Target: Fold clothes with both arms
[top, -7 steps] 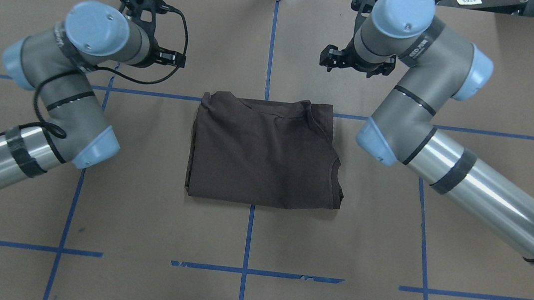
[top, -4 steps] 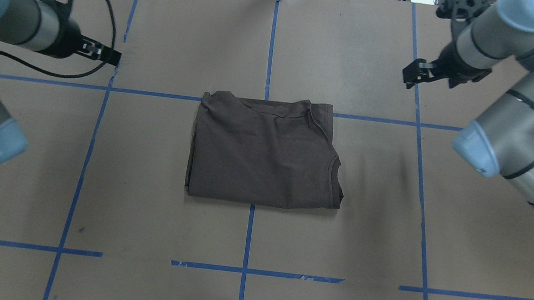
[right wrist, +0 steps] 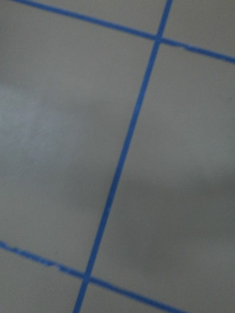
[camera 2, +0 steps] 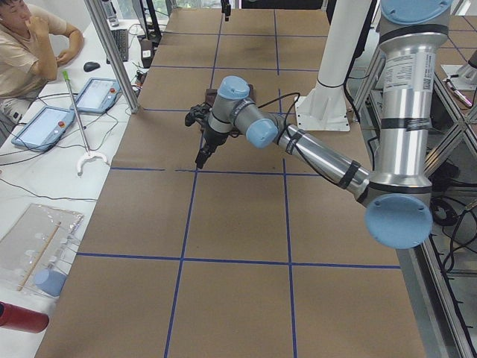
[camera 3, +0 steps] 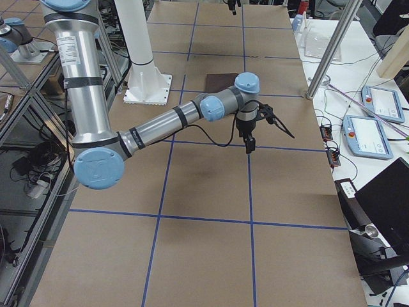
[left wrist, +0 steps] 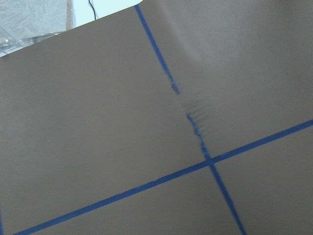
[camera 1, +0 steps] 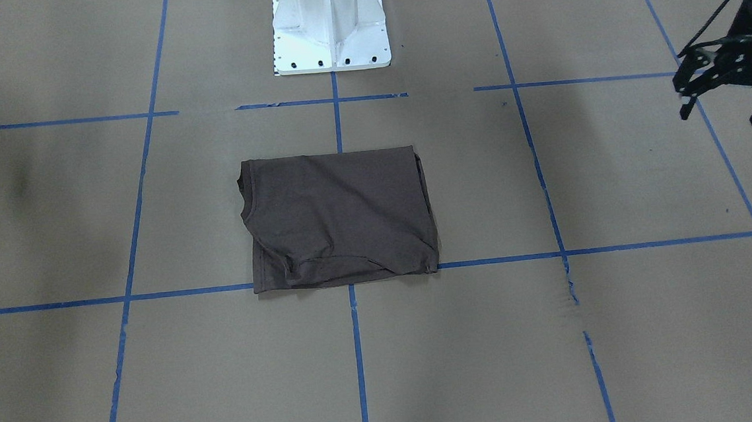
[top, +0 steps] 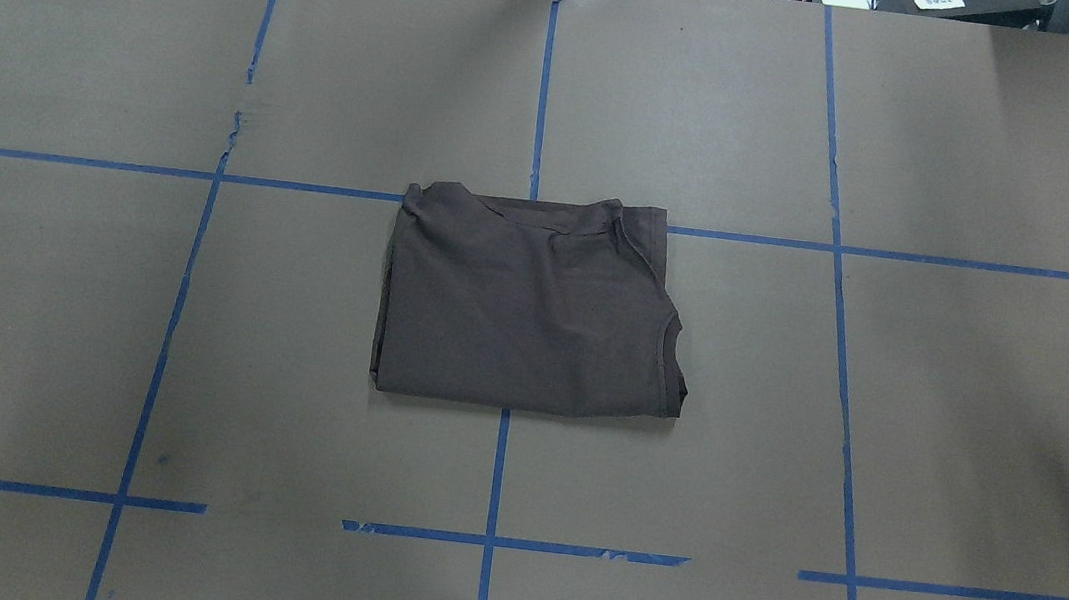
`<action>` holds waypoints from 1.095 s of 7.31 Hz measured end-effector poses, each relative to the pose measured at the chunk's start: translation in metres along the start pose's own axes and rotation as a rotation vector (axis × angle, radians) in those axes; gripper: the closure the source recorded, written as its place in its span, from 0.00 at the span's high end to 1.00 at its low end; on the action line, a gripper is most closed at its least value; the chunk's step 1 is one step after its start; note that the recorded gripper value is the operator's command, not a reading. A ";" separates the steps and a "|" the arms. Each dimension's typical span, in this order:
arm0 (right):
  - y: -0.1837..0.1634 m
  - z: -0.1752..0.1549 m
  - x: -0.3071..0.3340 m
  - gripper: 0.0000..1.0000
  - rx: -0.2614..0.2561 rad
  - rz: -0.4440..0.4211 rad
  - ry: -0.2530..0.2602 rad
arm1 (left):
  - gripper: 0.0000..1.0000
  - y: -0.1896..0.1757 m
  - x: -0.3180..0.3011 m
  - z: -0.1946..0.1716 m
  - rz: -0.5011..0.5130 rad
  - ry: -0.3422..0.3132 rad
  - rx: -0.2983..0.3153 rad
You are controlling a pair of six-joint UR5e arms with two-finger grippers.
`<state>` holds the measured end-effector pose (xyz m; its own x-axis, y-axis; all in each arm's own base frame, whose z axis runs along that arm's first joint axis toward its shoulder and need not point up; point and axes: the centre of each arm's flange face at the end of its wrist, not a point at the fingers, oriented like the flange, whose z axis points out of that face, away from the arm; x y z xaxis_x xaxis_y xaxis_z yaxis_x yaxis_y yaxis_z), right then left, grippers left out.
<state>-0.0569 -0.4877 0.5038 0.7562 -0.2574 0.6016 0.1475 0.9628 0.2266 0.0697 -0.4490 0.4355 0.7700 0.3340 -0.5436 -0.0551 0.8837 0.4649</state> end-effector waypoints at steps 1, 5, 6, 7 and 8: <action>0.043 0.009 0.040 1.00 -0.039 0.057 0.005 | 1.00 0.032 -0.046 0.003 -0.068 -0.011 -0.049; 0.190 0.030 0.138 1.00 -0.136 0.299 -0.043 | 1.00 0.126 -0.189 0.027 -0.215 -0.013 -0.159; 0.203 0.027 0.146 1.00 -0.129 0.330 -0.054 | 1.00 0.140 -0.198 0.034 -0.250 0.021 -0.185; 0.206 0.025 0.148 1.00 -0.120 0.337 -0.059 | 1.00 0.147 -0.200 0.036 -0.275 0.039 -0.207; 0.208 0.023 0.148 1.00 -0.117 0.336 -0.061 | 1.00 0.150 -0.202 0.038 -0.286 0.043 -0.221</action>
<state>0.0711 -0.3280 0.6579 0.7359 0.0735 0.6731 -0.0280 0.9965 -0.0782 -0.0701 -0.3967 0.6415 0.7472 0.0720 -0.6606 0.0190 0.9914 0.1295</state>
